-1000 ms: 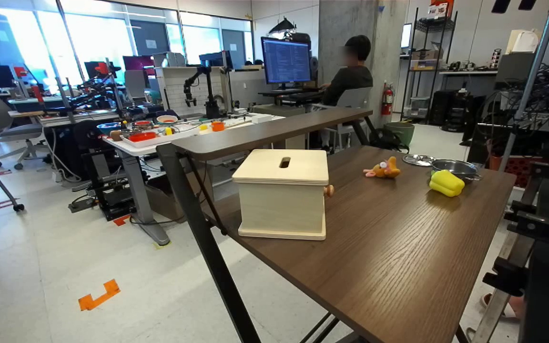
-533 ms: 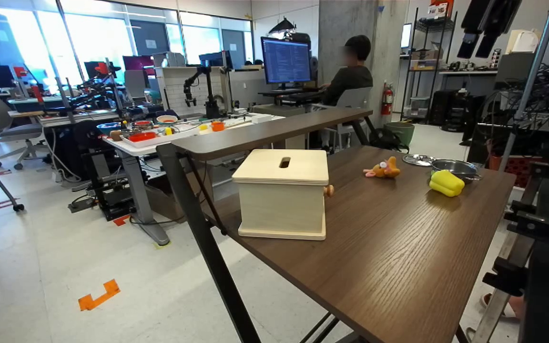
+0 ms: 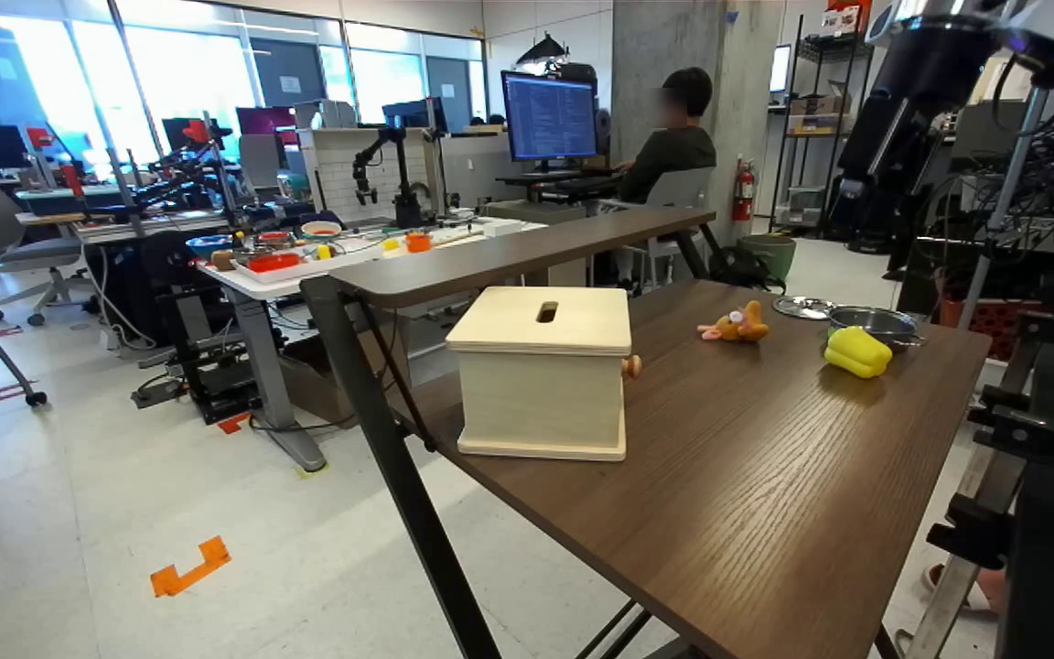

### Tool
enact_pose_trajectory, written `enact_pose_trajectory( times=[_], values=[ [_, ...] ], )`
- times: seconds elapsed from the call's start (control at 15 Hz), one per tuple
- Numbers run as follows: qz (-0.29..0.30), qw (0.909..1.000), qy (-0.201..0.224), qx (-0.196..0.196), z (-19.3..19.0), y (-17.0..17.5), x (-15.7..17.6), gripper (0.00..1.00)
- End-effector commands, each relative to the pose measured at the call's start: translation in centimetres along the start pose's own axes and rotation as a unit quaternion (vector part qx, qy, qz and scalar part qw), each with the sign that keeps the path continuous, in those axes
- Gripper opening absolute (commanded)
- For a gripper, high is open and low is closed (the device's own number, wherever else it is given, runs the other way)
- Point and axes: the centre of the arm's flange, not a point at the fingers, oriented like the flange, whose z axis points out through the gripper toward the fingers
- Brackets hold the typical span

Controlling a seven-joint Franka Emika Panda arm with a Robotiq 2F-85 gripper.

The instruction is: Move the yellow pepper to the left

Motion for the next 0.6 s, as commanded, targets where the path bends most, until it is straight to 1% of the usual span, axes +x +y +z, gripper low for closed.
enact_pose_trajectory(
  times=[0.0,0.13,0.33,0.53],
  values=[
    [0.006,0.9998,-0.014,0.014,4.1,1.1,-0.8,1.0],
    [0.009,0.9987,-0.046,0.021,5.7,1.7,-1.3,1.0],
    [0.022,0.9972,-0.07,0.013,7.8,3.1,-2.0,1.0],
    [0.035,0.996,-0.083,0.0,9.1,4.1,-2.5,1.0]
  ],
)
